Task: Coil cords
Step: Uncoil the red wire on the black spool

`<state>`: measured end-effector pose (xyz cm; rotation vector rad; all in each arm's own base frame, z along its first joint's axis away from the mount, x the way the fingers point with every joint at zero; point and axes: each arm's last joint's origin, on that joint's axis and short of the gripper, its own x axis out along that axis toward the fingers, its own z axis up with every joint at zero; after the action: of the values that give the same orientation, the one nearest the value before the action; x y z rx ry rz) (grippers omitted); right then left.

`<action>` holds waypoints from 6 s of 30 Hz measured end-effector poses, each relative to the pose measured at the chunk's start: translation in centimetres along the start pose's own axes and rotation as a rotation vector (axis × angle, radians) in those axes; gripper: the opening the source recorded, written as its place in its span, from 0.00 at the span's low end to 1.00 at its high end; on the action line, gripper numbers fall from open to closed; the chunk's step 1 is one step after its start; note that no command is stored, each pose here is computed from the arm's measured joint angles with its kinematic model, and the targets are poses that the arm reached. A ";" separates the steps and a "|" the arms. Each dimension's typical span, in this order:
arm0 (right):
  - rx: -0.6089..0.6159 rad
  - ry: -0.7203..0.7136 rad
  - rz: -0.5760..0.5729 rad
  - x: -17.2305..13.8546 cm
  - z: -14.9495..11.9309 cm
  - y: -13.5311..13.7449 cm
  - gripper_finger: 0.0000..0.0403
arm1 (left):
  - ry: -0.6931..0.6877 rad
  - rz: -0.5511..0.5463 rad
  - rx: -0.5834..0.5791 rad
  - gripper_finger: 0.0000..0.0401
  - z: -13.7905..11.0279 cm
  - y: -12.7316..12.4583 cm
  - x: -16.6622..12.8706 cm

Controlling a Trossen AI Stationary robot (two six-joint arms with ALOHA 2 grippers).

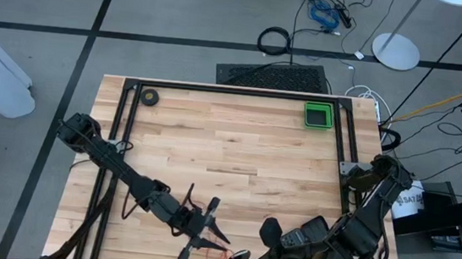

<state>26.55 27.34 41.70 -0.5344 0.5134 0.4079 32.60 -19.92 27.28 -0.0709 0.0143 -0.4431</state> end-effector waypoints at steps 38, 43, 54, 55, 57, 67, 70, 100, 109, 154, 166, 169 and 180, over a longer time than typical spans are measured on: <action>0.033 0.024 0.008 0.0 -0.3 0.0 0.00 | -0.015 0.162 0.008 0.00 0.1 1.2 0.0; 0.036 0.033 0.014 0.3 -0.3 0.2 0.00 | -0.074 0.140 -0.002 0.00 0.7 1.0 0.0; 0.059 0.036 0.067 0.5 -0.4 0.4 0.00 | -0.174 0.123 0.092 0.00 3.1 -0.9 -0.3; 0.058 0.037 0.078 0.7 -0.4 0.5 0.00 | -0.180 0.133 0.102 0.00 3.4 -1.0 -0.3; 0.055 0.041 0.120 1.0 -0.4 0.7 0.00 | -0.190 0.163 0.118 0.00 3.8 -1.3 -0.3; -0.064 -0.079 0.309 2.1 0.4 1.3 0.00 | -0.007 0.335 0.134 0.00 2.1 0.0 -0.1; -0.106 -0.118 0.327 2.0 0.7 1.4 0.00 | 0.042 0.337 0.116 0.00 1.6 0.4 0.0; -0.068 -0.106 0.132 -1.1 1.1 3.3 0.00 | 0.206 0.071 0.066 0.00 0.0 0.0 -0.1; -0.088 -0.054 0.142 -1.1 0.5 3.4 0.00 | 0.206 -0.073 0.044 0.06 0.1 -1.3 -0.3; -0.031 0.259 -0.553 3.5 -3.5 -2.5 0.00 | 0.043 0.719 0.795 0.19 2.6 -6.2 -1.5; -0.030 0.257 -0.554 3.5 -3.5 -2.5 0.00 | 0.063 0.733 0.817 0.19 2.6 -6.3 -1.6; -0.029 0.256 -0.552 3.5 -3.4 -2.5 0.00 | 0.068 0.744 0.811 0.19 2.6 -6.1 -1.6; -0.005 0.232 -0.505 3.7 -3.2 -2.5 0.00 | 0.080 0.752 0.768 0.19 2.2 -5.3 -1.1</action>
<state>29.57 24.36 38.18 -0.6965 0.5776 -0.1365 29.38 -24.04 29.82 0.6909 -0.0498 0.3212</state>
